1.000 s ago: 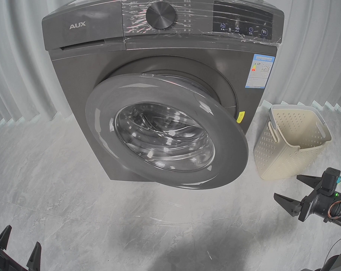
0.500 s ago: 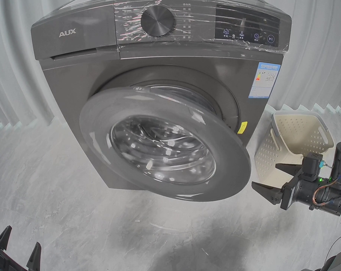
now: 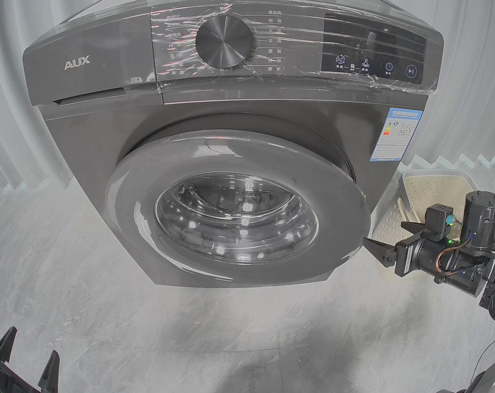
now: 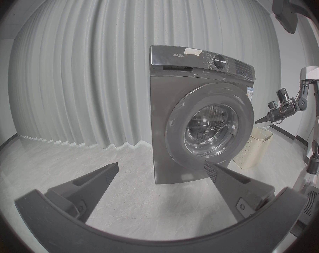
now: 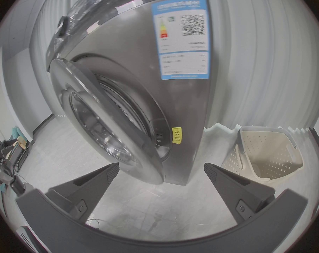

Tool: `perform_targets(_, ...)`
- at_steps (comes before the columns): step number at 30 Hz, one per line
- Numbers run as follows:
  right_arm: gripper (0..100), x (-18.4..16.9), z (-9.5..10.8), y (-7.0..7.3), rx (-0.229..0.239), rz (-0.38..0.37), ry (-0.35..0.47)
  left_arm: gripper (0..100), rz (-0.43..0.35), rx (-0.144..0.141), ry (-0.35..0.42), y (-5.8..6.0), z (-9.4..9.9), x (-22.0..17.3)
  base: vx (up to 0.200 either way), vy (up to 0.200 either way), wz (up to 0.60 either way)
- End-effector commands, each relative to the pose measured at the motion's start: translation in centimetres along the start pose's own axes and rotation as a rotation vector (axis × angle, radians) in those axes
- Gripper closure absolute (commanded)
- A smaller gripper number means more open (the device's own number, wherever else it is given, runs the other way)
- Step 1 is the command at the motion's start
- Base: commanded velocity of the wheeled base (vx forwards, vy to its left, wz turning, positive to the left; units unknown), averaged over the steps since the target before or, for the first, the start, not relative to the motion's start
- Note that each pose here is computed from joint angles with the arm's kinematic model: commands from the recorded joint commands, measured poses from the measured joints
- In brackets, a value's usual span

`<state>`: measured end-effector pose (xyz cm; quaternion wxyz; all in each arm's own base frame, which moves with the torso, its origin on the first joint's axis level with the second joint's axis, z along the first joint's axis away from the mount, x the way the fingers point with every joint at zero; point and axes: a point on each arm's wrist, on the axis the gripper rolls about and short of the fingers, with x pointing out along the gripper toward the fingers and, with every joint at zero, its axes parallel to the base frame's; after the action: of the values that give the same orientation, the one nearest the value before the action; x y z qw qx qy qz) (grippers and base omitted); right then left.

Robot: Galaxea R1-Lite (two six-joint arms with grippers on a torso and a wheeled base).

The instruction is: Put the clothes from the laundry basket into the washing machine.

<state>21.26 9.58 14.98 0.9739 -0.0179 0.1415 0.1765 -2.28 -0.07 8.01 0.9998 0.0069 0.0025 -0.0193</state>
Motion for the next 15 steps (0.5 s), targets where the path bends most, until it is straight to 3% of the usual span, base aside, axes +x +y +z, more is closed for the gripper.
perform_targets(1, 0, -1.2, -0.1, -0.2, 0.001, -0.009, -0.004, 0, 0.0, 0.0, 0.002, 0.0, -0.4, 0.0, 0.0, 0.0, 0.0)
perform_targets(5, 0, -2.6, -0.7, 0.4, -0.009, 0.028, -0.002, 0, -0.001, 0.0, 0.002, 0.0, -0.4, 0.0, 0.0, 0.0, 0.0)
perform_targets(6, 0, -3.3, -1.4, 1.4, -0.024, 0.088, 0.013, 0, -0.001, 0.001, 0.002, 0.0, -0.4, 0.0, 0.0, 0.0, 0.0)
perform_targets(9, 0, -3.8, -1.9, 2.0, -0.034, 0.178, 0.029, 0, -0.001, 0.001, 0.004, 0.0, -0.5, 0.0, 0.0, 0.0, 0.0)
perform_targets(15, 0, -3.7, -1.6, 2.9, -0.014, 0.266, 0.021, 0, -0.001, 0.001, 0.002, 0.0, -0.4, 0.0, 0.0, 0.0, 0.0)
